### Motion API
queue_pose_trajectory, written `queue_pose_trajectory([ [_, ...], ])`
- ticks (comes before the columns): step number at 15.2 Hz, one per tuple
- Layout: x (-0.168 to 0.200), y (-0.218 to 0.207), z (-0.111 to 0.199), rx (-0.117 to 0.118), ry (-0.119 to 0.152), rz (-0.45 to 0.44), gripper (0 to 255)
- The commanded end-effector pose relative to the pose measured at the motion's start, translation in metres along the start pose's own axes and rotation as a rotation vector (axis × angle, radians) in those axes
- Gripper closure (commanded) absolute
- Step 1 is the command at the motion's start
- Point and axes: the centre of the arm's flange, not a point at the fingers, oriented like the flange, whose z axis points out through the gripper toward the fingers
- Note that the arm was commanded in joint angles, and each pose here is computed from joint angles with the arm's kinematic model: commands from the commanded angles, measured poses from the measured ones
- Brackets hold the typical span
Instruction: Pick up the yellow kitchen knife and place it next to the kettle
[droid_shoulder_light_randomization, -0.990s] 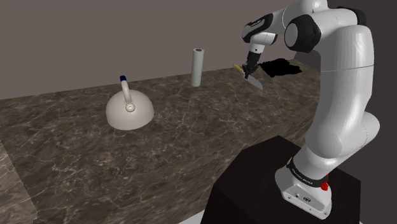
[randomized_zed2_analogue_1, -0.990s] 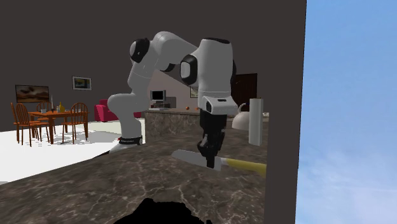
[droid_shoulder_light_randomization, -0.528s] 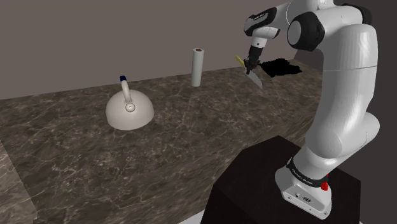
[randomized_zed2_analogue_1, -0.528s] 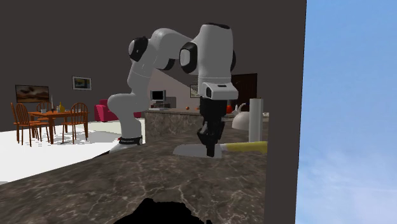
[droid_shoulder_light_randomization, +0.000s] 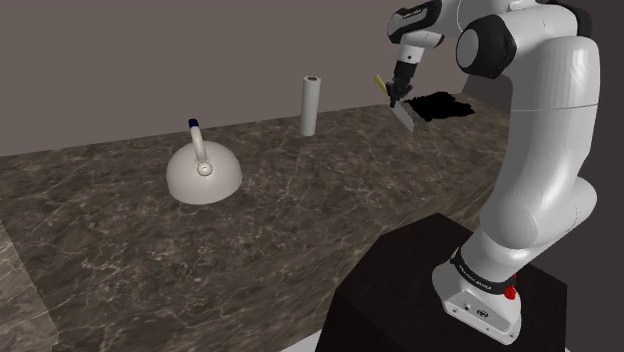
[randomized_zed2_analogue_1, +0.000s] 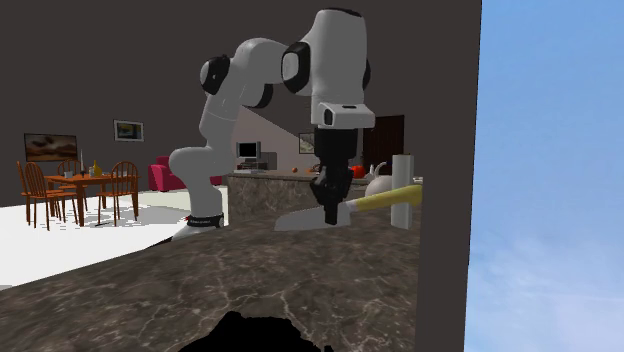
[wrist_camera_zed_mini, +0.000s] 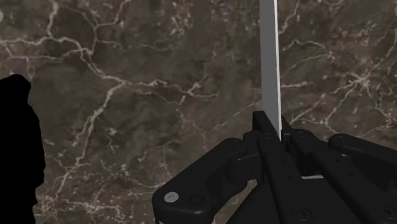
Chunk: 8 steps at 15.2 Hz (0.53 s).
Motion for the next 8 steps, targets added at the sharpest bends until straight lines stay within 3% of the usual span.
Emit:
queue_pose_trajectory([
  [1,-0.001,-0.001,-0.011,0.000,-0.001,0.000,255],
  [8,-0.005,-0.006,-0.047,0.000,-0.001,0.000,255],
])
